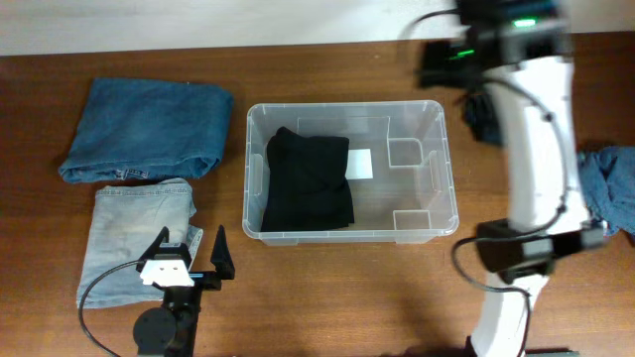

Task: Pack container
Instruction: 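Move the right gripper to the blue denim garment at right edge, then grasp the blue denim garment with the right gripper and lift, then carry the blue denim garment left into the container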

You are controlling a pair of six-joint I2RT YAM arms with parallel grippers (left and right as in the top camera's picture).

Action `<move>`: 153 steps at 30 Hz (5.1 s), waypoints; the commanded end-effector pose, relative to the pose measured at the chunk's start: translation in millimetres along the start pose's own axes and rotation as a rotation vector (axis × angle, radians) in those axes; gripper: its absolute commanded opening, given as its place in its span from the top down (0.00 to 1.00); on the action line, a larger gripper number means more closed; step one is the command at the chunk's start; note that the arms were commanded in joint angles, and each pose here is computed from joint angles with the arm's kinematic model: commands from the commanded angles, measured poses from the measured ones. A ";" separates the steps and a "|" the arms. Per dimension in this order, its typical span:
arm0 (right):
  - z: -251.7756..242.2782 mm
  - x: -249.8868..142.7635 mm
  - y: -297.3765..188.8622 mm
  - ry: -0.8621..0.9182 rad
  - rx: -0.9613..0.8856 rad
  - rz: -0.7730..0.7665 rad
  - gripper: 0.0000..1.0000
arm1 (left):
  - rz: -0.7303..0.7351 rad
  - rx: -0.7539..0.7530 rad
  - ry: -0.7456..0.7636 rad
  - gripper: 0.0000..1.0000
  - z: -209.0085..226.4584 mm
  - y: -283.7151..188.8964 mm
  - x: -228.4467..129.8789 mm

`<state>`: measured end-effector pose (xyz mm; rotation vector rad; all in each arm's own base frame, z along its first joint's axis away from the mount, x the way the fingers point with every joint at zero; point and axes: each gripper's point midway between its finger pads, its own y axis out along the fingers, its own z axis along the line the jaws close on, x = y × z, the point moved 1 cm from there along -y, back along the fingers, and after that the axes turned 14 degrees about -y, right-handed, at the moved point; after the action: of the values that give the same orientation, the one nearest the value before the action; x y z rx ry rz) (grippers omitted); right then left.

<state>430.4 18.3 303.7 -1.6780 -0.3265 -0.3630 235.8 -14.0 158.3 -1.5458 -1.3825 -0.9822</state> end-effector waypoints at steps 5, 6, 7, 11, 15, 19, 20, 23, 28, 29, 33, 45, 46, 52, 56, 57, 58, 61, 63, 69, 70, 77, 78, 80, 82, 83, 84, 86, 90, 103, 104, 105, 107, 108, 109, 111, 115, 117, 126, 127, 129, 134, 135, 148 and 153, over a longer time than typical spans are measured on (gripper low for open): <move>-143.7 -48.7 -12.4 0.338 -0.085 0.074 0.02 | 0.004 0.005 0.016 0.01 1.3 -0.1 -1.3; -160.5 -61.5 -6.3 0.382 -0.102 0.113 0.01 | 0.004 0.005 0.016 0.01 1.3 -0.1 -1.3; -173.4 -72.9 -0.1 0.417 -0.114 0.150 0.01 | 0.004 0.005 0.016 0.01 1.3 -0.1 -1.3; -221.6 -129.9 38.4 0.566 -0.142 0.329 0.02 | 0.004 0.005 0.015 0.01 1.3 -0.1 -1.3; -244.6 -169.8 82.0 0.673 -0.069 0.392 0.01 | 0.004 0.005 0.016 0.01 1.3 -0.1 -1.3; -259.6 -179.6 108.6 0.639 0.055 0.319 0.02 | 0.004 0.005 0.016 0.01 1.3 -0.1 -1.3; -264.4 -179.9 111.9 0.624 0.075 0.299 0.01 | 0.004 0.005 0.016 0.01 1.3 -0.1 -1.3; -282.5 -183.1 118.6 0.576 0.069 0.262 0.02 | 0.004 0.005 0.016 0.01 1.3 -0.1 -1.3; -306.0 -180.5 142.2 0.387 0.054 0.210 0.01 | 0.004 0.005 0.016 0.01 1.3 -0.1 -1.3; -308.3 -179.6 146.6 0.361 0.053 0.204 0.01 | 0.004 0.005 0.016 0.01 1.3 -0.1 -1.3; -331.6 -185.0 163.7 0.303 -0.049 0.231 0.01 | 0.004 0.005 0.016 0.01 1.3 -0.1 -1.3; -375.9 -210.4 203.3 0.186 -0.145 0.279 0.01 | 0.004 0.005 0.016 0.01 1.3 -0.1 -1.3; -379.8 -215.3 205.6 0.198 -0.145 0.281 0.01 | 0.004 0.005 0.016 0.01 1.3 -0.1 -1.3; -380.5 -231.1 221.3 0.244 -0.005 0.203 0.01 | 0.004 0.005 0.016 0.01 1.3 -0.1 -1.3; -373.7 -238.6 232.7 0.256 0.094 0.162 0.01 | 0.004 0.005 0.016 0.00 1.3 -0.1 -1.3; -372.2 -242.5 237.3 0.257 0.110 0.165 0.01 | 0.004 0.005 0.016 0.01 1.3 -0.1 -1.3; -369.6 -243.1 240.1 0.250 0.125 0.164 0.01 | 0.004 0.005 0.016 0.01 1.3 -0.1 -1.3; -358.4 -241.1 251.7 0.223 0.190 0.140 0.01 | 0.004 0.005 0.016 0.01 1.3 -0.1 -1.3; -353.2 -238.0 256.0 0.203 0.211 0.131 0.01 | 0.004 0.005 0.016 0.01 1.3 -0.1 -1.3; -338.7 -224.0 262.7 0.133 0.231 0.127 0.02 | 0.004 0.005 0.016 0.00 1.3 -0.1 -1.3; -335.8 -221.8 264.0 0.126 0.235 0.128 0.01 | 0.004 0.005 0.016 0.01 1.3 -0.1 -1.3; -315.5 -206.2 271.5 0.094 0.286 0.106 0.01 | 0.004 0.005 0.016 0.00 1.3 -0.1 -1.3; -313.0 -203.5 271.9 0.090 0.293 0.100 0.01 | 0.004 0.005 0.016 0.01 1.3 -0.1 -1.3; -309.5 -200.8 272.3 0.087 0.301 0.096 0.01 | 0.004 0.005 0.016 0.01 1.3 -0.1 -1.3; -305.8 -198.9 272.9 0.083 0.308 0.099 0.01 | 0.004 0.005 0.016 0.00 1.3 -0.1 -1.3; -303.2 -197.6 273.0 0.082 0.316 0.097 0.00 | 0.004 0.005 0.016 0.00 1.3 -0.1 -1.3; -301.2 -196.6 272.6 0.084 0.326 0.092 0.04 | 0.004 0.005 0.016 0.01 1.3 -0.1 -1.3; -297.0 -193.4 271.5 0.092 0.352 0.071 0.23 | 0.004 0.005 0.016 0.01 1.3 -0.1 -1.3; -295.2 -192.0 270.9 0.146 0.362 0.071 0.34 | 0.004 0.005 0.016 0.01 1.3 -0.1 -1.3; -273.7 -139.6 236.6 0.477 0.603 -0.088 0.96 | 0.004 0.005 0.016 0.00 1.3 -0.1 -1.3; -270.1 -128.8 226.5 0.486 0.657 -0.130 0.96 | 0.004 0.005 0.016 0.01 1.3 -0.1 -1.3; -267.7 -120.6 218.4 0.493 0.697 -0.164 0.96 | 0.004 0.005 0.016 0.01 1.3 -0.1 -1.3; -262.8 -102.0 196.0 0.509 0.789 -0.236 0.96 | 0.004 0.005 0.016 0.01 1.3 -0.1 -1.3; -260.8 -93.1 183.5 0.518 0.835 -0.271 0.96 | 0.004 0.005 0.016 0.01 1.3 -0.1 -1.3; -259.1 -83.9 169.9 0.527 0.883 -0.309 0.96 | 0.004 0.005 0.016 0.01 1.3 -0.1 -1.3; -256.9 -66.4 141.0 0.538 0.965 -0.381 0.96 | 0.004 0.005 0.016 0.01 1.3 -0.1 -1.3; -249.0 -37.7 83.0 0.516 1.055 -0.476 0.96 | 0.004 0.005 0.016 0.00 1.3 -0.1 -1.3; -236.7 -25.5 55.1 0.478 1.057 -0.480 0.96 | 0.004 0.005 0.016 0.01 1.3 -0.1 -1.3; -120.1 6.4 -45.1 0.217 0.979 -0.357 0.96 | 0.004 0.005 0.016 0.01 1.3 -0.1 -1.3; -103.0 7.4 -54.5 0.167 0.973 -0.353 0.96 | 0.004 0.005 0.016 0.01 1.3 -0.1 -1.3; -64.4 6.5 -69.1 0.075 0.949 -0.317 0.96 | 0.004 0.005 0.016 0.01 1.3 -0.1 -1.3; 6.7 -4.8 -58.6 -0.073 0.820 -0.152 0.96 | 0.004 0.005 0.016 0.00 1.3 -0.1 -1.3; 19.6 -7.8 -53.1 -0.096 0.809 -0.117 0.96 | 0.004 0.005 0.016 0.01 1.3 -0.1 -1.3; 138.1 -50.7 37.2 -0.248 0.821 0.180 0.96 | 0.004 0.005 0.016 0.01 1.3 -0.1 -1.3; 165.1 -67.4 61.0 -0.257 0.872 0.224 0.96 | 0.004 0.005 0.016 0.01 1.3 -0.1 -1.3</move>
<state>411.2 157.4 211.7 -0.9144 -0.4387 0.1326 235.8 -14.0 158.4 -1.5457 -1.3828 -0.9826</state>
